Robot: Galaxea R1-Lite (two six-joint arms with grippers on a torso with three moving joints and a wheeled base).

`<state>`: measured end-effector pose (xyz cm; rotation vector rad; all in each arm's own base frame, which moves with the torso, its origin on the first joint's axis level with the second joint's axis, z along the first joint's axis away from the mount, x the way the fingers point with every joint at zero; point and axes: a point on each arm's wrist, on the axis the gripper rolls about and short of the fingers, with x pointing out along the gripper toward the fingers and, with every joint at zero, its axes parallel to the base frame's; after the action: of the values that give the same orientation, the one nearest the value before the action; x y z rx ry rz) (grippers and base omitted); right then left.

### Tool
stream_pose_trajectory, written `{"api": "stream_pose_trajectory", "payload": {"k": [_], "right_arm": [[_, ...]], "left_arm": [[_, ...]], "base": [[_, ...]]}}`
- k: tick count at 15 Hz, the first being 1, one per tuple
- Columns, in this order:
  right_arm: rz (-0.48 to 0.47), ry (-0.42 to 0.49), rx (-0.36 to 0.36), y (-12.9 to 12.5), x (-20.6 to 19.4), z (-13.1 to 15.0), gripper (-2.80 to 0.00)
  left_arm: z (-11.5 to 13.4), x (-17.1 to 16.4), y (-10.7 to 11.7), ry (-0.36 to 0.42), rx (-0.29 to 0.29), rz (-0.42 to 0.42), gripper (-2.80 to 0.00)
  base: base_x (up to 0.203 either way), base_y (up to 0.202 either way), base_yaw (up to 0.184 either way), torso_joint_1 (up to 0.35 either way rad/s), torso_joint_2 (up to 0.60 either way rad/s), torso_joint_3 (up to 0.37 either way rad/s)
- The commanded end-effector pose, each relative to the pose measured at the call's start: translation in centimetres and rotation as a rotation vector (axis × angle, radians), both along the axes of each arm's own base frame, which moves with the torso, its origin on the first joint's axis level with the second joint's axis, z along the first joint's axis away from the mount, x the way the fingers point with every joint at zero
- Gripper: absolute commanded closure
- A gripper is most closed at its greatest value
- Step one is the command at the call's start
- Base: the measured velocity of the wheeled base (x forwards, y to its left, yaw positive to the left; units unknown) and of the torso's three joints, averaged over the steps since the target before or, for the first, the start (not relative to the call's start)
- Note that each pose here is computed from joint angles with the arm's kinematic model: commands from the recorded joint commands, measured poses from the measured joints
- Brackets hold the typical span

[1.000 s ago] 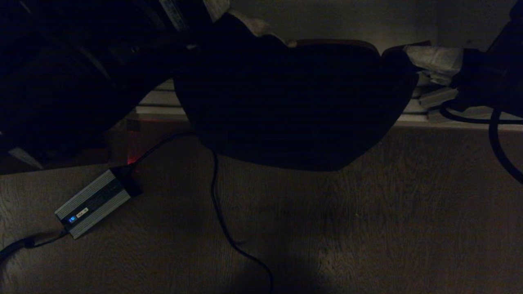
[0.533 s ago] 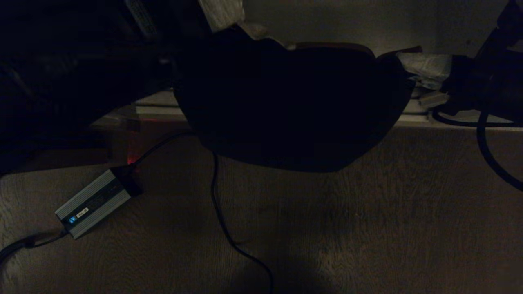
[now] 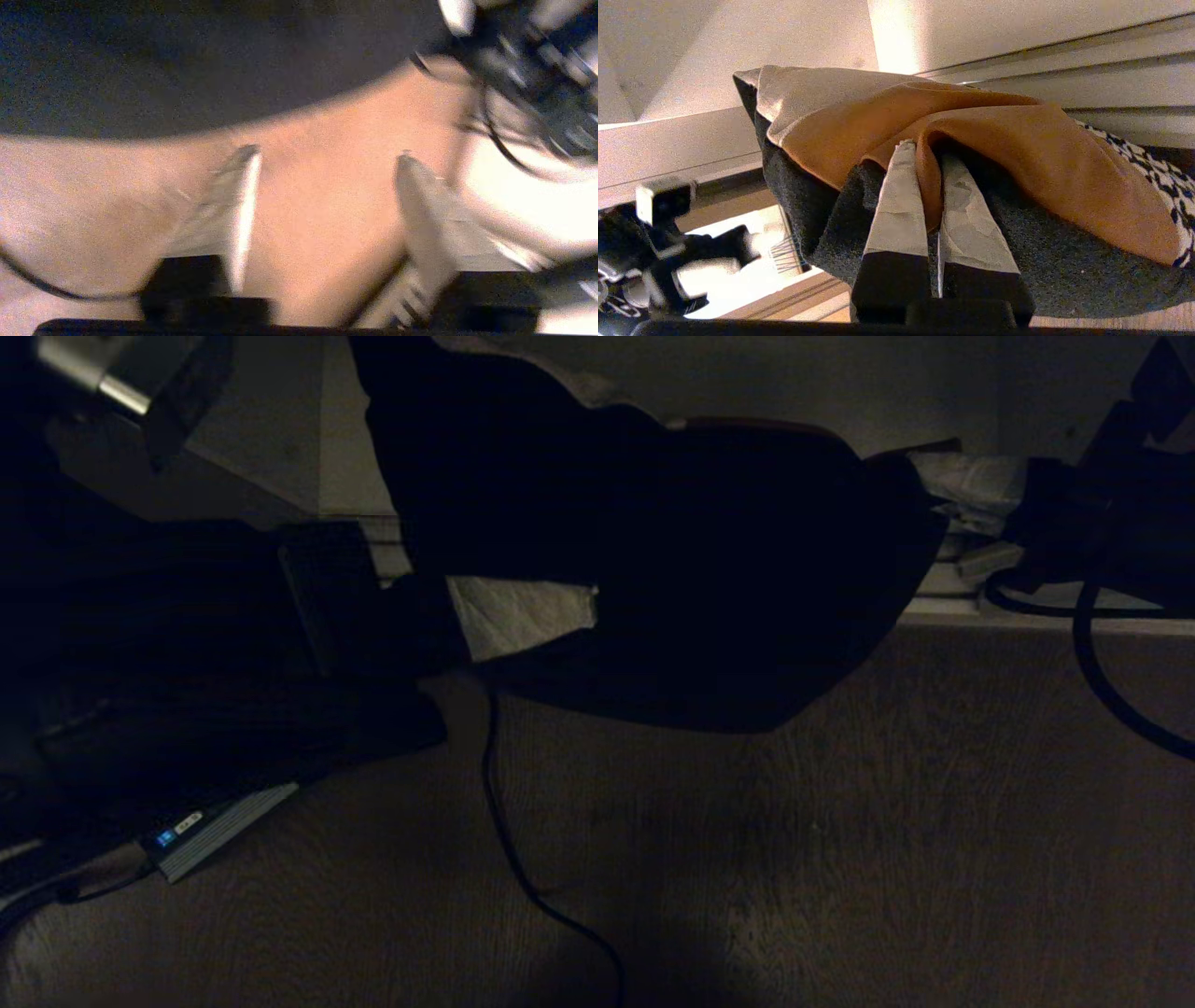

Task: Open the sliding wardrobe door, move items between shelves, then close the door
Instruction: Place the pillow on the lower shelf

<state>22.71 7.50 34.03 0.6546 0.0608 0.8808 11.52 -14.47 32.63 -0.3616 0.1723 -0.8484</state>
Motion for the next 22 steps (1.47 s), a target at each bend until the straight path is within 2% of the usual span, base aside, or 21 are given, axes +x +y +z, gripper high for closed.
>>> {"api": "stream_pose_trajectory", "payload": {"k": [1,3,7,8,10,11,13,15,17,19,22], "right_arm": [[0.004,-0.007,0.004,0.0,0.1,0.2,0.0],[0.002,-0.027,0.011,0.0,-0.2,0.8,0.0],[0.001,-0.036,0.013,-0.1,-0.3,1.1,0.0],[0.001,-0.035,0.013,-0.1,-0.3,1.1,0.0],[0.002,-0.032,0.012,-0.1,-0.2,1.0,0.0],[0.004,-0.031,0.011,0.0,-0.2,1.0,0.0],[0.002,-0.029,0.011,-0.1,-0.2,1.0,0.0],[0.005,-0.021,0.007,0.0,0.0,0.8,0.0],[0.005,-0.019,0.007,0.0,0.0,0.7,0.0],[0.005,-0.016,0.005,0.0,0.0,0.6,0.0],[0.009,-0.012,0.002,0.0,-0.1,0.4,0.0]], "left_arm": [[-1.0,-0.4,0.2,0.037,0.026,-0.076,0.0],[-2.9,0.2,-0.7,0.102,0.101,-0.099,0.0],[-8.0,2.6,-3.7,0.232,0.262,-0.087,0.0],[-9.1,3.3,-4.4,0.253,0.293,-0.077,0.0],[-10.9,5.1,-6.0,0.257,0.327,-0.001,0.0],[-11.5,6.2,-6.9,0.231,0.318,0.065,0.0],[-12.1,8.8,-8.6,0.116,0.254,0.224,0.0],[-13.1,10.8,-10.0,0.01,0.255,0.339,0.0],[-13.8,12.7,-11.2,-0.079,0.252,0.417,0.0],[-13.0,14.3,-11.8,-0.177,0.21,0.52,0.0],[-10.5,15.9,-12.8,-0.342,0.088,0.637,0.0]], "base": [[0.0,0.0,0.0,0.0,0.0,0.0],[0.0,0.0,0.0,0.0,0.0,0.0],[0.0,0.0,0.0,0.0,0.0,0.0],[0.0,0.0,0.0,0.0,0.0,0.0],[0.0,0.0,0.0,0.0,0.0,0.0],[0.0,0.0,0.0,0.0,0.0,0.0],[0.0,0.0,0.0,0.0,0.0,0.0],[0.0,0.0,0.0,0.0,0.0,0.0],[0.0,0.0,0.0,0.0,0.0,0.0],[0.0,0.0,0.0,0.0,0.0,0.0],[0.0,0.0,0.0,0.0,0.0,0.0]]}}
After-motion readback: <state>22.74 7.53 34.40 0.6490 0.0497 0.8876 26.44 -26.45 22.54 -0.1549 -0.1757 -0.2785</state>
